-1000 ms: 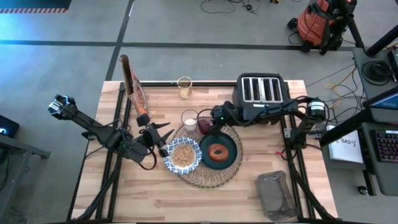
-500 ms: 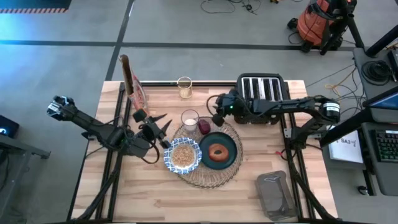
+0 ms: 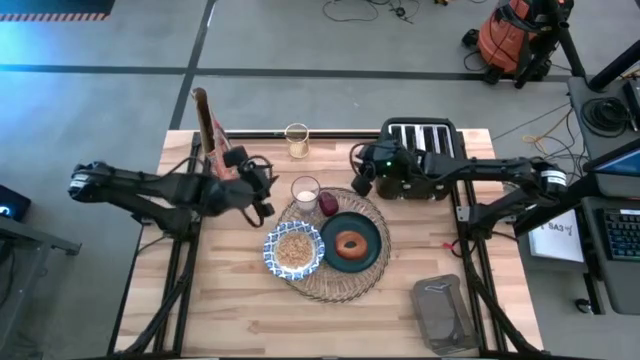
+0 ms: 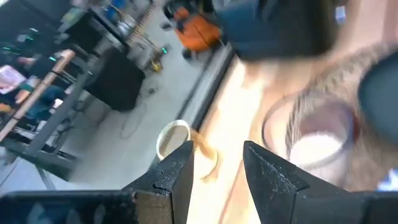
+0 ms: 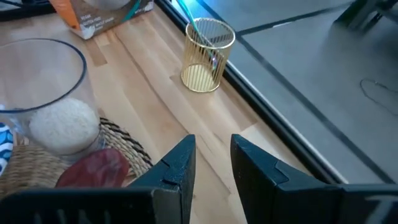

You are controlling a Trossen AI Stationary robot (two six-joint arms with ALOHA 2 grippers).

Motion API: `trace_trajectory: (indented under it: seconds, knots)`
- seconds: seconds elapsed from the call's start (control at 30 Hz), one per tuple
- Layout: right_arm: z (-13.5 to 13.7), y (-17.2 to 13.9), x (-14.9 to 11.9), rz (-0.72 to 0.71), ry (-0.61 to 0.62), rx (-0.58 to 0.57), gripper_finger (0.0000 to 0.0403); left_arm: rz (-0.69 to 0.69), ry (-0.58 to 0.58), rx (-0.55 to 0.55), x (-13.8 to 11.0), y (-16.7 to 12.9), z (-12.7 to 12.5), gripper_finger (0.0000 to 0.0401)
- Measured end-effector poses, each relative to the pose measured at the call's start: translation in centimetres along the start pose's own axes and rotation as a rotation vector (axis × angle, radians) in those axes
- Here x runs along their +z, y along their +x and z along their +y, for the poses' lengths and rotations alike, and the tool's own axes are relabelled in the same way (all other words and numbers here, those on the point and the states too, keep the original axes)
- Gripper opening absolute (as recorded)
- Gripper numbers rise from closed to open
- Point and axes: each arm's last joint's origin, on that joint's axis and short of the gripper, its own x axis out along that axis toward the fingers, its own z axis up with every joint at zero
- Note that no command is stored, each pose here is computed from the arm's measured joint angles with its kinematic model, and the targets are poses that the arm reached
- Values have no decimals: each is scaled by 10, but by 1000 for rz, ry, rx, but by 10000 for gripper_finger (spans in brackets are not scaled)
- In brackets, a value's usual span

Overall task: Arrange a breakfast setting
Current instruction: Put the violet spoon to the left of the brown placemat

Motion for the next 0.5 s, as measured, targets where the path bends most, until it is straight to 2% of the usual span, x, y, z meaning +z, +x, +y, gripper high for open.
trace_trajectory:
  seconds: [0.27, 0.5]
  knots:
    - [-5, -16, -4, -22, -30, 5, 91, 117, 169, -173, -15, 27, 19, 123]
    - [-5, -18, -6, -4, -36, 7, 91, 181, 332, -169, -22, 52, 36, 123]
